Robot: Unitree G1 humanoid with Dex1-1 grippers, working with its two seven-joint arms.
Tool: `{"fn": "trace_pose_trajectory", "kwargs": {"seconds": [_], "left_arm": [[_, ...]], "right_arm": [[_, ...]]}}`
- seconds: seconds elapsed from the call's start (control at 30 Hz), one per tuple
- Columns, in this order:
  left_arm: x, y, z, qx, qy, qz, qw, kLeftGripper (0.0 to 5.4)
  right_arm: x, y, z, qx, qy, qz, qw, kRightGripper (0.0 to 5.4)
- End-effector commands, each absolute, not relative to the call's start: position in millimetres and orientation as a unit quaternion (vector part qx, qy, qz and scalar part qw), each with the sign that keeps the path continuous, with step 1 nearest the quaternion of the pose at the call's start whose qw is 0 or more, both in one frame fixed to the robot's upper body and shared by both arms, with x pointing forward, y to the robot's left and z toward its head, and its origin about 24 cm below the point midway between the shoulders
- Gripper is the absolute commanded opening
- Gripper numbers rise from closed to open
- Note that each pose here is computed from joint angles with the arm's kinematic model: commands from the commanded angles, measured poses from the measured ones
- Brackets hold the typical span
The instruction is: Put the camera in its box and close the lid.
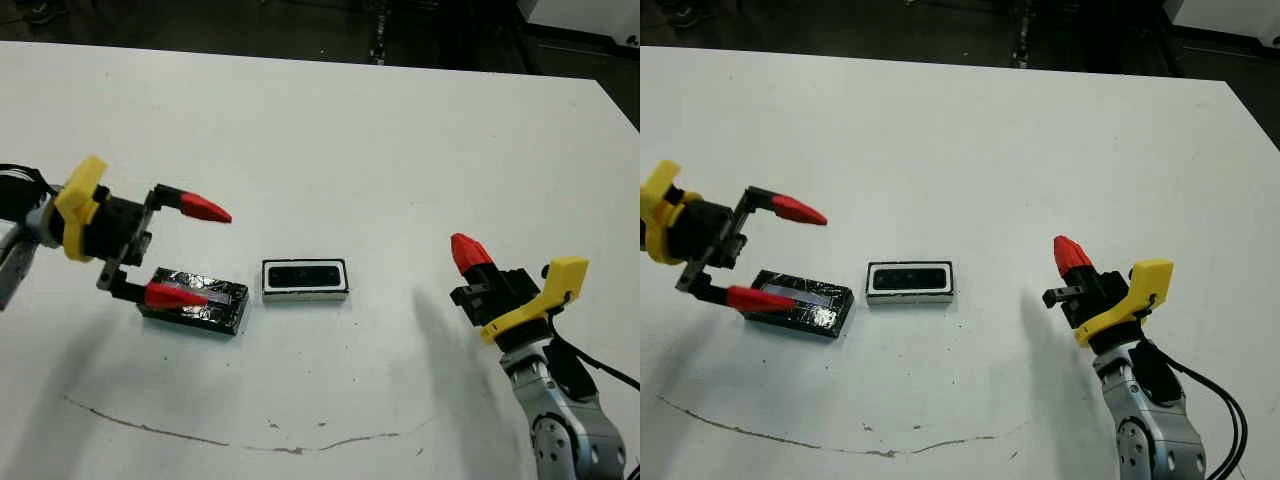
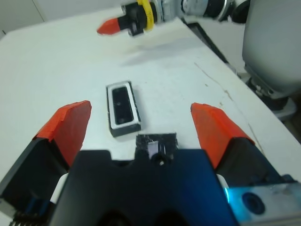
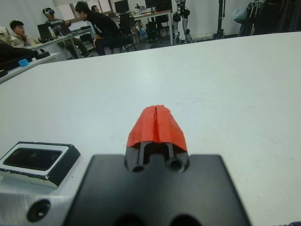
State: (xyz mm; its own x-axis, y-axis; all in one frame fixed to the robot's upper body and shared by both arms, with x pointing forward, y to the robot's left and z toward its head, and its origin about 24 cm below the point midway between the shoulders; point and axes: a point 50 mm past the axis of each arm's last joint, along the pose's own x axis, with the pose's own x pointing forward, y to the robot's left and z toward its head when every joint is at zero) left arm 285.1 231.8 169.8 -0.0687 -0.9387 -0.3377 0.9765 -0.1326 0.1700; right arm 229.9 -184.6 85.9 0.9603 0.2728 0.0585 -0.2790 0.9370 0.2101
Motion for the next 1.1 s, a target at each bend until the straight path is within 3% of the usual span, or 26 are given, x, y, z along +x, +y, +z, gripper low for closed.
{"fn": "trace_pose_trajectory", "kwargs": {"seconds": [0.03, 0.43, 0.57, 0.8, 0.93, 1.1], "left_arm": [[279.6, 234, 162.9, 0.165, 0.077, -0.732, 0.657, 5.40], [277.5, 235, 150.8, 0.175, 0.080, -0.728, 0.658, 5.40], [278.9, 237, 146.6, 0.177, 0.118, -0.720, 0.660, 5.40], [280.6, 236, 139.2, 0.166, 0.139, -0.720, 0.660, 5.40], [281.7, 238, 138.8, 0.210, 0.126, -0.714, 0.656, 5.40], [284.1, 241, 137.6, 0.226, 0.154, -0.705, 0.654, 5.40]], "right_arm": [[228, -187.8, 83.8, 0.105, -0.003, 0.135, 0.985, 0.02], [227, -187.5, 83.5, 0.108, 0.001, 0.137, 0.985, 0.02], [227, -187.7, 83.8, 0.108, 0.000, 0.138, 0.985, 0.02], [226, -188.1, 84.1, 0.101, 0.004, 0.134, 0.986, 0.02], [225, -188.0, 84.0, 0.101, 0.006, 0.133, 0.986, 0.02], [226, -188.9, 83.2, 0.103, 0.006, 0.137, 0.985, 0.02]]}}
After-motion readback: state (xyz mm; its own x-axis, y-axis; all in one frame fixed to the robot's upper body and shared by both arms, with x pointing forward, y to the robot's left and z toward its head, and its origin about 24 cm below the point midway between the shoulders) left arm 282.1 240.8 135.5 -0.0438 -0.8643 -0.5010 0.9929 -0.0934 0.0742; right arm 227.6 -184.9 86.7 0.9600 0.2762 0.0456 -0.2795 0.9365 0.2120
